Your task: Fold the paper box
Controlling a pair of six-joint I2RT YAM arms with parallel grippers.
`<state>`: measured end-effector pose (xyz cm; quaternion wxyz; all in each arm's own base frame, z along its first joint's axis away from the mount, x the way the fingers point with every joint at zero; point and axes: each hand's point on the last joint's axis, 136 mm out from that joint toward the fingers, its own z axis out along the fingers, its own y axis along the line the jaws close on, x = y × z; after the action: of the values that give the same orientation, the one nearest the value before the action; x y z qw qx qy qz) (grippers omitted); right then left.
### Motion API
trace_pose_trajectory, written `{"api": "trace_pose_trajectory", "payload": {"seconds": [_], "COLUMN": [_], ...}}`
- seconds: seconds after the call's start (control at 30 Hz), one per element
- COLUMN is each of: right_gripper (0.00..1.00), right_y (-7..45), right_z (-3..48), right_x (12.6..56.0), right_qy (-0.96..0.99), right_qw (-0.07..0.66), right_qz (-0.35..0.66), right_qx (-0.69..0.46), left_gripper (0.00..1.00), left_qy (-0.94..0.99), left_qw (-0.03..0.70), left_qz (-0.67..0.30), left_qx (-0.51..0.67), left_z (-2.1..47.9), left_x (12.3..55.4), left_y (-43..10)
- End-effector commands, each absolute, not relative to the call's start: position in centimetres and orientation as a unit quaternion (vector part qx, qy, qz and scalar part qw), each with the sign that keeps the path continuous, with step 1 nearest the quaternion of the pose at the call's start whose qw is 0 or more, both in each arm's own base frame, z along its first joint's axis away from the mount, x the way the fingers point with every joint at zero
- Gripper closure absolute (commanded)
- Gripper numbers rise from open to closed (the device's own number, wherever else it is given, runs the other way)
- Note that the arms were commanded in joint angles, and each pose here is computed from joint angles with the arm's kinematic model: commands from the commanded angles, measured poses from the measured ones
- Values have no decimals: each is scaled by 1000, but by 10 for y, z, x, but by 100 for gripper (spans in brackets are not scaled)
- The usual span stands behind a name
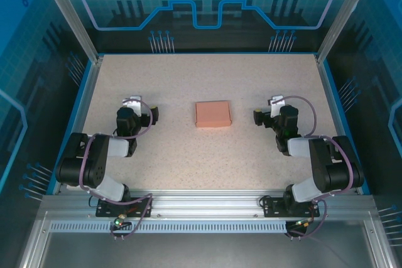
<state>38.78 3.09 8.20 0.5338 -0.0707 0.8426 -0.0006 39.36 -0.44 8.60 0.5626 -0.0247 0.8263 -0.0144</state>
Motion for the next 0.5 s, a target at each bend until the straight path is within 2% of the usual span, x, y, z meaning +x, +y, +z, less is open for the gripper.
{"api": "trace_pose_trajectory", "payload": {"seconds": [0.0, 0.47], "right_gripper": [0, 0], "right_y": [30, 29], "right_z": [94, 94], "right_x": [397, 397], "right_qy": [831, 831], "right_qw": [552, 552], "right_qz": [6, 5], "right_qx": [-64, -64], "left_gripper": [1, 1], "left_qy": [815, 816], "left_qw": [578, 577], "left_qz": [-26, -26], "left_qx": [-27, -27], "left_z": [95, 94], "left_x": [398, 398], "left_y": [-6, -6]}}
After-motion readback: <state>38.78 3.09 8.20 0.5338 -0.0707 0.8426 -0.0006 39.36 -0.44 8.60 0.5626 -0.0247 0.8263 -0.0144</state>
